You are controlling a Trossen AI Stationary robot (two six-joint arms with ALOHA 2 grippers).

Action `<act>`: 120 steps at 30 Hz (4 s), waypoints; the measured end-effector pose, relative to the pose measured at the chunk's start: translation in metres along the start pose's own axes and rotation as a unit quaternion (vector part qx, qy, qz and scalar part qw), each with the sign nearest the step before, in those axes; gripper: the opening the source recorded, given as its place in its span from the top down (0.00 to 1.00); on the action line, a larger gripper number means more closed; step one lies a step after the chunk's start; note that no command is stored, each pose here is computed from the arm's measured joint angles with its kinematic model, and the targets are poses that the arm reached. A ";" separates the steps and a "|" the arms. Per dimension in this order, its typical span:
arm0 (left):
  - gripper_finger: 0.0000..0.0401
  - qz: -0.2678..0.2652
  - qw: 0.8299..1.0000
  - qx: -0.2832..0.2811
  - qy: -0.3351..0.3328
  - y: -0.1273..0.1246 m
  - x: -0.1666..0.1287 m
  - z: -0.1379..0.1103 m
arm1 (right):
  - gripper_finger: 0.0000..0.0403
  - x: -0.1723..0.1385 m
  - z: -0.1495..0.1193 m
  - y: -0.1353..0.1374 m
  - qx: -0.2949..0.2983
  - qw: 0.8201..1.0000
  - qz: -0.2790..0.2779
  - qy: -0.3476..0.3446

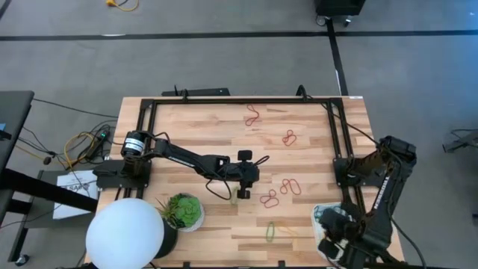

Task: Pick and place items into bin
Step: Put the yellow rubber band into the white bin

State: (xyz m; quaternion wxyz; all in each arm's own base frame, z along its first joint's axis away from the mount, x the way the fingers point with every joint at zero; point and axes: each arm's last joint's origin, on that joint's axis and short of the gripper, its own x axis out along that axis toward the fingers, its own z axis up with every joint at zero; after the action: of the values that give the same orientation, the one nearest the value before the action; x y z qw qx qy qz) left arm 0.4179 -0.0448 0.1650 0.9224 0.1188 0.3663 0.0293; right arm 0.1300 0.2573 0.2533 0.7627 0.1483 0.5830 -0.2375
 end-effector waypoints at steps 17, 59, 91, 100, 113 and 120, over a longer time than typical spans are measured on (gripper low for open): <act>0.67 -0.039 0.999 -0.005 -0.004 -0.003 0.000 0.000 | 0.85 0.055 0.102 0.038 0.007 0.997 0.065 -0.034; 0.67 -0.105 0.992 0.061 0.017 -0.024 -0.005 -0.004 | 0.86 0.155 0.098 0.056 -0.050 0.975 0.047 0.212; 0.67 -0.104 0.992 0.063 0.026 -0.024 -0.006 -0.006 | 1.00 -0.062 0.052 -0.002 -0.005 0.971 0.084 0.222; 0.67 -0.105 0.992 0.063 0.029 -0.024 -0.006 -0.007 | 1.00 -0.067 -0.014 -0.008 0.036 0.992 0.006 0.124; 0.67 -0.103 0.993 0.061 0.014 -0.023 -0.005 -0.004 | 1.00 -0.009 -0.039 0.038 -0.012 0.991 -0.080 0.108; 0.67 -0.103 0.993 0.061 0.015 -0.024 -0.005 -0.004 | 1.00 -0.004 -0.036 0.036 -0.031 0.983 -0.118 0.138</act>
State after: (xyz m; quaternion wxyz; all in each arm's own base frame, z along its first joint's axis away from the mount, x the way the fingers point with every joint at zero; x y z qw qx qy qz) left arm 0.4106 -0.0676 0.1603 0.9061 0.1359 0.3912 -0.0868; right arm 0.1193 0.3065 0.2459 0.6459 0.0857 0.7032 -0.2847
